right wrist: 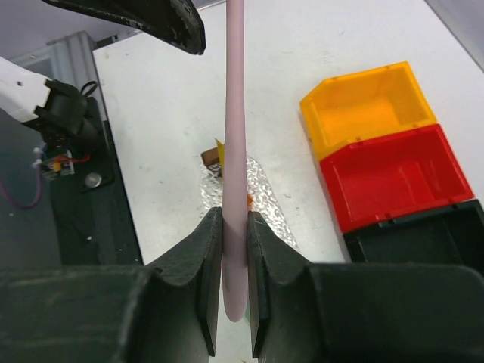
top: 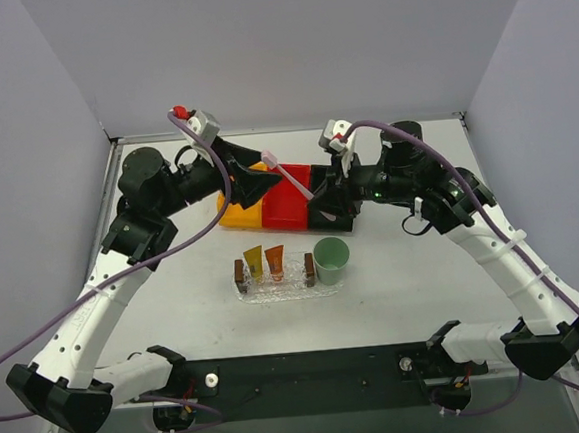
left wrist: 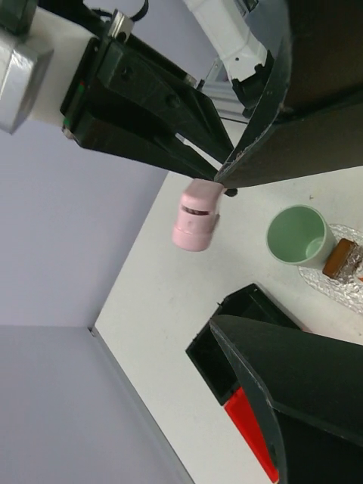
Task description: Prepare toiletry sets of a toothbrush and toothpaste on the tray
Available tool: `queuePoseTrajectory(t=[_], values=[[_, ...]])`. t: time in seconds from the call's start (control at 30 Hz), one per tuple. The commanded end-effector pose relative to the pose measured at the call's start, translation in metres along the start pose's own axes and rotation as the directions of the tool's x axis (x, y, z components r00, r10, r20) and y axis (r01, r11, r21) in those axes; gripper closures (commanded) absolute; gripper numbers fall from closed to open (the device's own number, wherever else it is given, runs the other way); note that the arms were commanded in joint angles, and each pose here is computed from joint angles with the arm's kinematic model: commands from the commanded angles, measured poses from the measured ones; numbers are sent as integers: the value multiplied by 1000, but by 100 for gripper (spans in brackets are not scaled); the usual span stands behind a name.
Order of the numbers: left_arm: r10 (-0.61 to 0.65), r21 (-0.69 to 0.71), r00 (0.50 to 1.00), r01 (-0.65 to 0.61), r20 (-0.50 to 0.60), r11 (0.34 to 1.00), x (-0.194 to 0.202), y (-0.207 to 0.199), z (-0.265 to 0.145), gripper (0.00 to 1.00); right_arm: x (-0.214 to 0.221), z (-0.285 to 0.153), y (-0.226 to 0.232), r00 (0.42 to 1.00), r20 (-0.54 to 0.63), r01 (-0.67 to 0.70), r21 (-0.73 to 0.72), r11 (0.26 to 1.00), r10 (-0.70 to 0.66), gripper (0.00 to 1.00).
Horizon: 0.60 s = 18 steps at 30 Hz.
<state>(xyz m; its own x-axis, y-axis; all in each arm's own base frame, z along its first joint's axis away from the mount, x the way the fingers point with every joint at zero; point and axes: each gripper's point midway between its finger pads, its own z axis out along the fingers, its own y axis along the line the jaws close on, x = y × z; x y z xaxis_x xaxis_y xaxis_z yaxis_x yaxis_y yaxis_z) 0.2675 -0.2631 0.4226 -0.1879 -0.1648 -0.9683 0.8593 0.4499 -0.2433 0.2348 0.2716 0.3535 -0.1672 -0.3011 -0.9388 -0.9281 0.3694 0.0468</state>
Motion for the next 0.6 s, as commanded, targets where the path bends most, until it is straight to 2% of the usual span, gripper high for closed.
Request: queuePoseTrajectory(t=[0.0, 0.17, 0.4, 0.57], values=[[2, 181, 996, -19, 90, 983, -24, -30, 3, 22, -20, 1, 19, 997, 69, -28, -123, 992, 37, 100], [-19, 243, 995, -5, 96, 970, -20, -38, 3, 23, -20, 2, 19, 994, 81, -65, -159, 985, 79, 100], [-31, 276, 994, 0, 109, 961, -23, -42, 1, 42, -18, 4, 17, 990, 89, -89, -180, 980, 106, 100], [-52, 310, 991, 12, 121, 951, -26, -47, -1, 46, -16, 7, 18, 990, 88, -94, -190, 977, 112, 100]])
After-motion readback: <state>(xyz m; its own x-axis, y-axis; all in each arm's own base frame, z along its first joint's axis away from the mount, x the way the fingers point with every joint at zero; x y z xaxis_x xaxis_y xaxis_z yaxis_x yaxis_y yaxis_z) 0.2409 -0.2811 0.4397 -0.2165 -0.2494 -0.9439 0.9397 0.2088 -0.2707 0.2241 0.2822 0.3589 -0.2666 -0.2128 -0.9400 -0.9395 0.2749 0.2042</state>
